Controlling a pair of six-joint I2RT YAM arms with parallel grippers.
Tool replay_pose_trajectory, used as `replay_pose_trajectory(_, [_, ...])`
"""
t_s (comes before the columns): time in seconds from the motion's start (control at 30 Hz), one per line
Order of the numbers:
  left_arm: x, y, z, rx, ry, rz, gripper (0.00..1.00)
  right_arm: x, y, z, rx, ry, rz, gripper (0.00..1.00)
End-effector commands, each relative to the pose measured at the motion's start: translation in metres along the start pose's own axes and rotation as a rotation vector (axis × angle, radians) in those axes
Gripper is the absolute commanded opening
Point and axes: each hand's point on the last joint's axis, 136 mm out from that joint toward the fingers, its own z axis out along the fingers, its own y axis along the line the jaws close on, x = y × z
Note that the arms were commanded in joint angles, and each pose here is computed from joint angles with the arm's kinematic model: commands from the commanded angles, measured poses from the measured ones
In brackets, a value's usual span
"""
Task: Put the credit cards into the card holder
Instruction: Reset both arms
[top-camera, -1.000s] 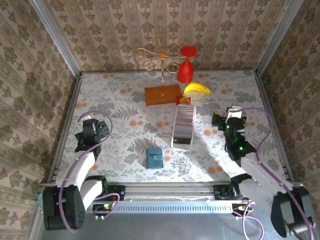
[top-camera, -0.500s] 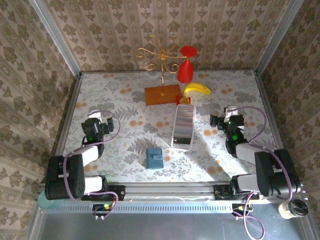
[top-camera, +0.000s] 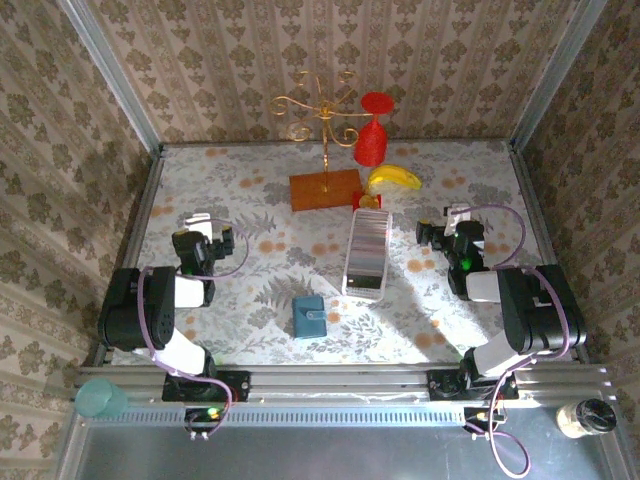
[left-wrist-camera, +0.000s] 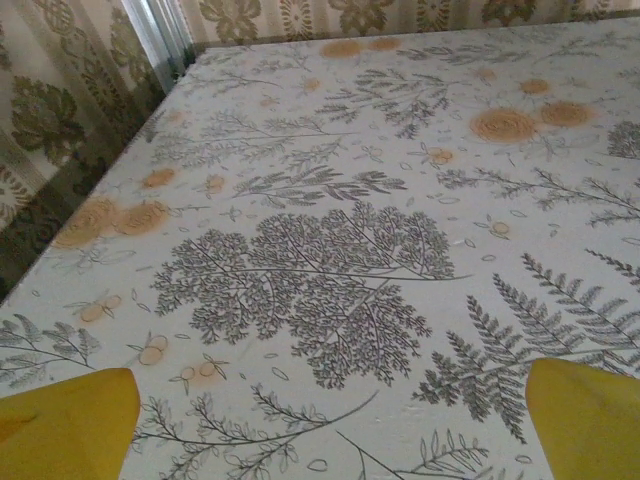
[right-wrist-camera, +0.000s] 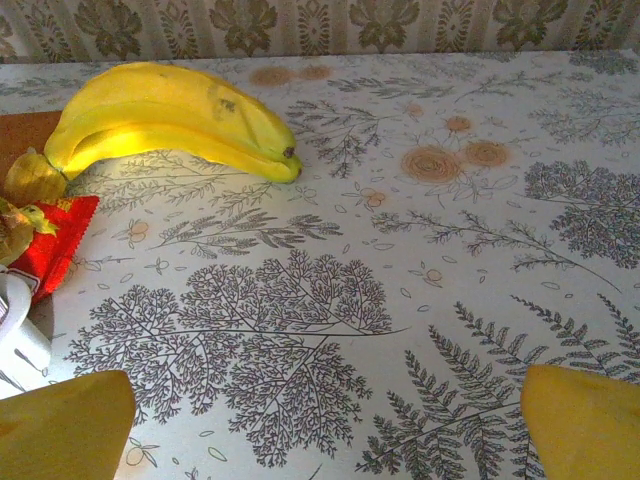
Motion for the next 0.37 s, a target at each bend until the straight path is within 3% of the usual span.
replay_pose_trajectory(0.0, [-0.0147,0.0022,-0.0008,-0.031,-0.047,0.006,1.00,-0.0048,-0.0038,-0.0001,0.026,-0.015,0.005,1.00])
replay_pose_trajectory(0.33, [-0.0152,-0.0028,0.0014,-0.007,-0.039,0.021,1.00,-0.0046,-0.0012,-0.0005,0.015,-0.015,-0.005,1.00])
